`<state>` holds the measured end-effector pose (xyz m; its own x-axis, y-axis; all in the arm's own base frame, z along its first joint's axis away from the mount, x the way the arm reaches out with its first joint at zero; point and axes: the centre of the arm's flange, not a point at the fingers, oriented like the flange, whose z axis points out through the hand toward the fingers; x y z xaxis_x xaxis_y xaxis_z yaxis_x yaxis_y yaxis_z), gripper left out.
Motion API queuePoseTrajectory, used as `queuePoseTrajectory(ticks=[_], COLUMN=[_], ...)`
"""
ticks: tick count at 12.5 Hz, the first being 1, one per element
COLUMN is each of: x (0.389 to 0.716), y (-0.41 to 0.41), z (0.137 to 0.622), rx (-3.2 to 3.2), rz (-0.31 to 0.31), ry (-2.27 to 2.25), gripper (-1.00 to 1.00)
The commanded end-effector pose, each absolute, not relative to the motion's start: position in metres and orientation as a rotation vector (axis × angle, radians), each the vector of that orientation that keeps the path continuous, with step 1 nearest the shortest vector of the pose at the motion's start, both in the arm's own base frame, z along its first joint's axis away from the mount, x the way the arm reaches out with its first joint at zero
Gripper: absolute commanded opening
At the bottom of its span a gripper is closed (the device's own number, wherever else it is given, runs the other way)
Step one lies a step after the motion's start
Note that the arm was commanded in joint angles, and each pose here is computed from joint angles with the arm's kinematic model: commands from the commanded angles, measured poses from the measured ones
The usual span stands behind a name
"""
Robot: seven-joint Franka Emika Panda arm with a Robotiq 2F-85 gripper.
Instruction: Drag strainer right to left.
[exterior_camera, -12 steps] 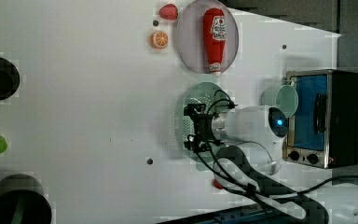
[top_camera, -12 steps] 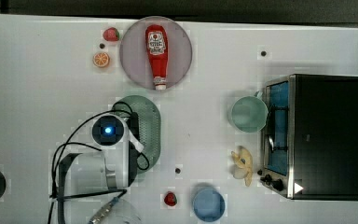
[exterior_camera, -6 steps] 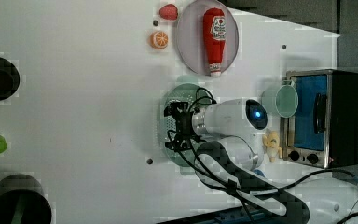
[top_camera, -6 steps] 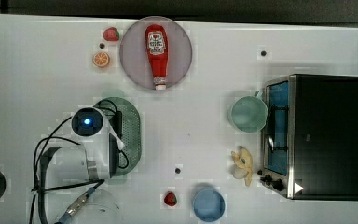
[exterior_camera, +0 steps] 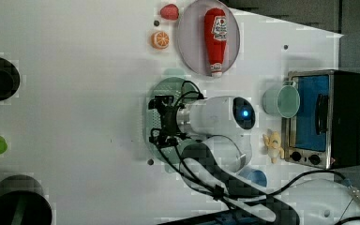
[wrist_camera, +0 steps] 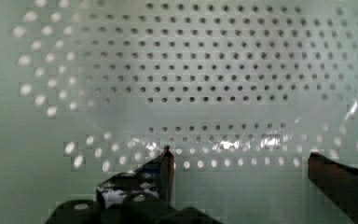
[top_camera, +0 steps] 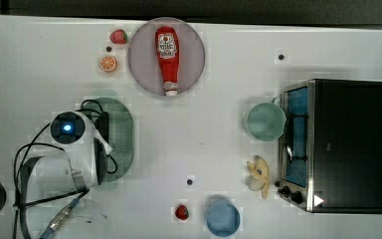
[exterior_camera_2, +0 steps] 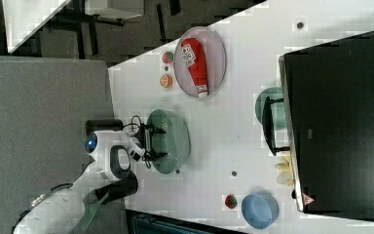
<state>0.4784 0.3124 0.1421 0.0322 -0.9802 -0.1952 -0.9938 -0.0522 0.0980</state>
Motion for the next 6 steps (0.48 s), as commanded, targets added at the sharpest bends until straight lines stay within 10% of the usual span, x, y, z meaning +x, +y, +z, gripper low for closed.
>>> queuePoseTrajectory(ticks=[1, 6], x=[0.473, 0.465], y=[0.366, 0.407], z=[0.152, 0.155], rx=[-2.138, -2.157], rz=[0.341, 0.358], ry=[2.161, 2.126], gripper=[1.00, 1.00])
